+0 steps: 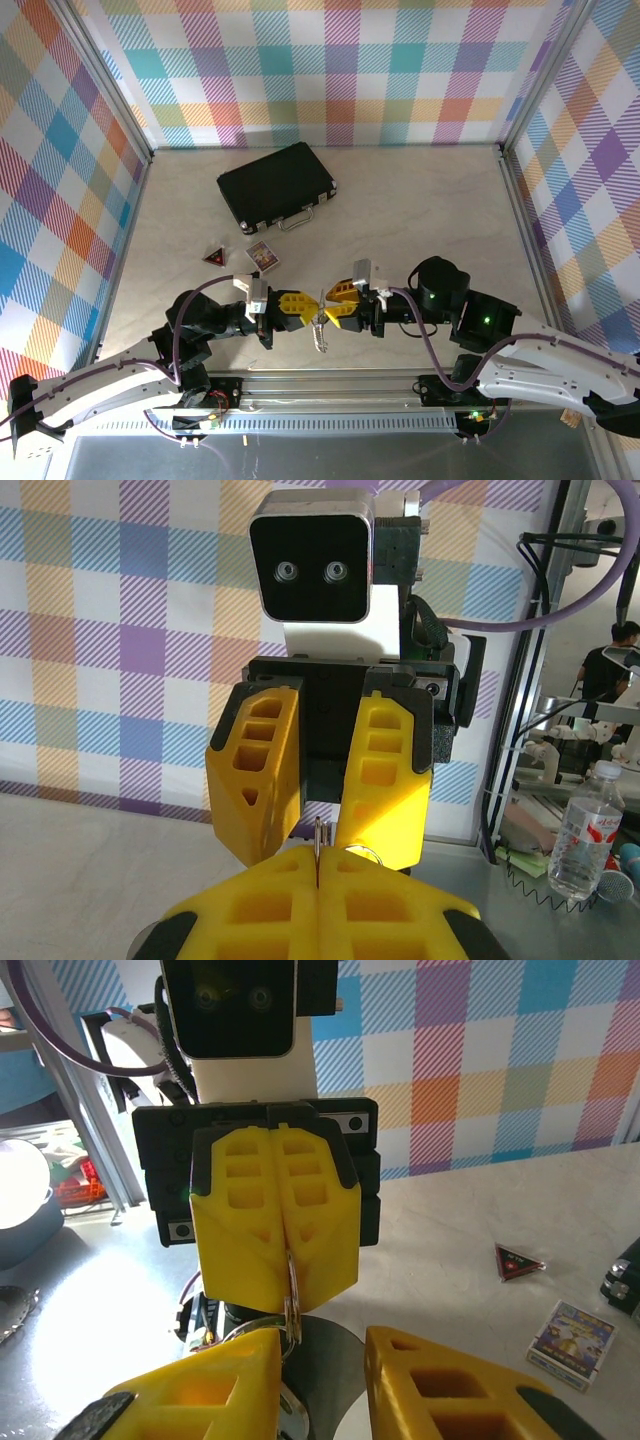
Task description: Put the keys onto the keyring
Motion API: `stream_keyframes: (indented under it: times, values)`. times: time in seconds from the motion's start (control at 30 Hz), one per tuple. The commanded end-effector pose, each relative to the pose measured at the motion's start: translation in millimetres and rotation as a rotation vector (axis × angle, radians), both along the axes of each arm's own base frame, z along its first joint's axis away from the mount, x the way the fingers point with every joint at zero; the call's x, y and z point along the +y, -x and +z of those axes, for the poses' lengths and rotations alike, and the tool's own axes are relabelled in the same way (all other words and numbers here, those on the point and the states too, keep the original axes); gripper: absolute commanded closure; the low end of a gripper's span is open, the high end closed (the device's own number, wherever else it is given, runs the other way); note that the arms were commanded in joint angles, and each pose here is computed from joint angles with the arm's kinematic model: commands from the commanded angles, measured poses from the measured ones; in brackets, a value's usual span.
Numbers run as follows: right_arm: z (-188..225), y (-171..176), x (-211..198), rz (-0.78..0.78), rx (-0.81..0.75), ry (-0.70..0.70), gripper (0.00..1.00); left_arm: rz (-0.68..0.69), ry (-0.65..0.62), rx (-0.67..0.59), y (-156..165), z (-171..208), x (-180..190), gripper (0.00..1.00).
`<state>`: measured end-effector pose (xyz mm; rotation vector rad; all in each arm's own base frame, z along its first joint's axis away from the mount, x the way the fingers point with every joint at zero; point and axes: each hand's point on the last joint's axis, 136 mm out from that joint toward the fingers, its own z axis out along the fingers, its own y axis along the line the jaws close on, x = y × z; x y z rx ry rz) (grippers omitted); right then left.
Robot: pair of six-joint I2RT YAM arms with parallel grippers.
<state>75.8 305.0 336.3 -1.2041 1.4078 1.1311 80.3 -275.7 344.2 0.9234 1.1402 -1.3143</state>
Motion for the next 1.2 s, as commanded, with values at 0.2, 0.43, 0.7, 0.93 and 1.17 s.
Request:
stream_keyframes:
  times: [0.2, 0.43, 0.7, 0.93, 1.17]
  values:
    - [4.6, 6.5, 4.9, 0.054, 0.010, -0.031, 0.81, -0.024, 0.051, -0.035, 9.2, 23.2, 6.4, 1.00]
    - [1.7, 6.5, 4.6, 0.054, 0.014, -0.021, 0.97, -0.034, 0.041, -0.035, 10.7, 20.5, 5.6, 1.00]
    - [-9.9, 8.6, 9.1, 0.080, 0.030, 0.046, 1.00, -0.040, -0.007, -0.043, 12.1, 14.8, 3.3, 1.00]
    - [-17.3, 10.7, 1.8, 0.087, 0.009, 0.145, 1.00, 0.047, -0.174, -0.078, 1.4, -1.1, 6.6, 0.93]
    - [-30.5, 9.3, -5.4, 0.108, -0.046, 0.324, 1.00, 0.135, -0.380, -0.095, -12.1, -18.6, 15.0, 0.81]
